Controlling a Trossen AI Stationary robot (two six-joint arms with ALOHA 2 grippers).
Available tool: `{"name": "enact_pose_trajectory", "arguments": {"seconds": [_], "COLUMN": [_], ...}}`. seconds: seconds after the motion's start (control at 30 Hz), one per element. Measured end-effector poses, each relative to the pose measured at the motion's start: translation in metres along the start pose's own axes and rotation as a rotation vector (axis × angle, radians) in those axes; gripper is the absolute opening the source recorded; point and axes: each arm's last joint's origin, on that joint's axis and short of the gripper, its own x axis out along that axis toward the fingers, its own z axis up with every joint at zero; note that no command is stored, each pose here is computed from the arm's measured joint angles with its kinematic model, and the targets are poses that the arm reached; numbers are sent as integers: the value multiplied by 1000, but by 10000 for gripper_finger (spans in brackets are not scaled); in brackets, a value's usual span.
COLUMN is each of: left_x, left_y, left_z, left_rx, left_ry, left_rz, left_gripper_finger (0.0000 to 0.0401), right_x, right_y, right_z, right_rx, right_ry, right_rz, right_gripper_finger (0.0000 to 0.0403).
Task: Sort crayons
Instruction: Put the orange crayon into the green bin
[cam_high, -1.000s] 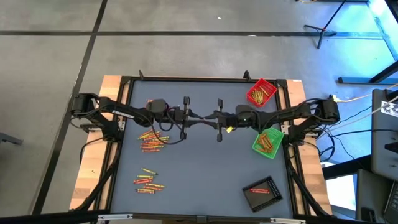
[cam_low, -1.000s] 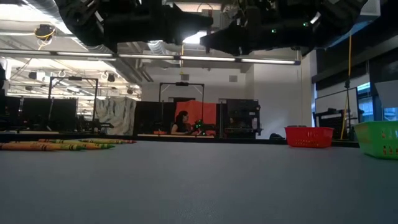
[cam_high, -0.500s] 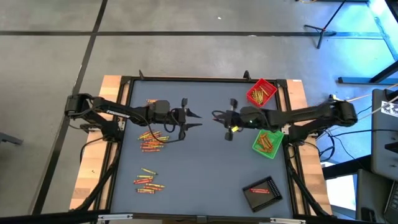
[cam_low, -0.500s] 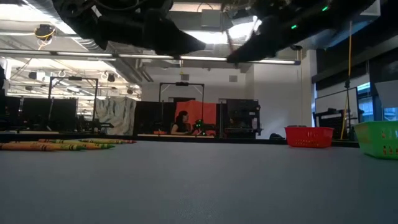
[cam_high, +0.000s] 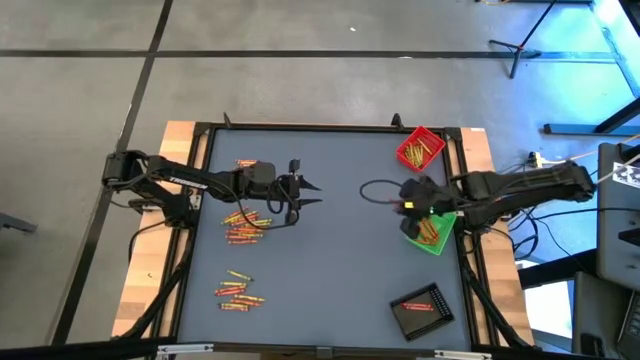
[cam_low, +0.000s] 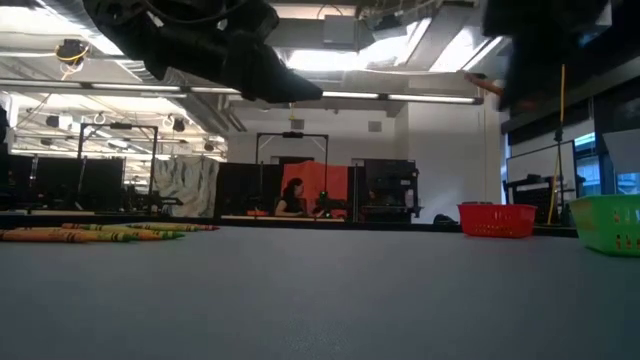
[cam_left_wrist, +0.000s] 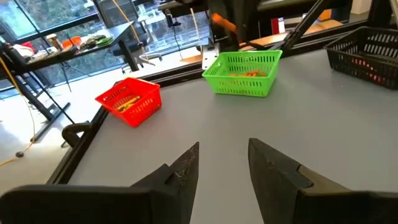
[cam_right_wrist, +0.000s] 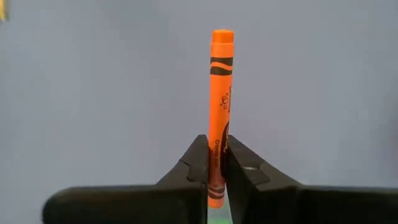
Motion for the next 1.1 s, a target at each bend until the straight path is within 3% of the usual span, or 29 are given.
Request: {"name": "enact_pose_trajectory", "arguments": {"seconds": [0.17,0.27,0.5,0.9,1.1], "left_x": [0,0,0,0,0], "left_y": [0,0,0,0,0], "left_z": [0,0,0,0,0], "left_rx": [2,2,1,1,1], "left_ry": [0,0,2,2,2], "left_rz": [0,0,0,0,0], "left_gripper_finger": [122,122,122,122,122], "right_x": [1,5,24,33,33], "right_y": [-4,-7,-15,-18,-18], "right_z": [-26,-38,-64,-73,-73], "right_rx": [169,281,408,392,392], "right_ry": [231,299,414,467,471], "right_rz": [-59,-123,-200,-189,-183], "right_gripper_finger": [45,45,45,53,128]}}
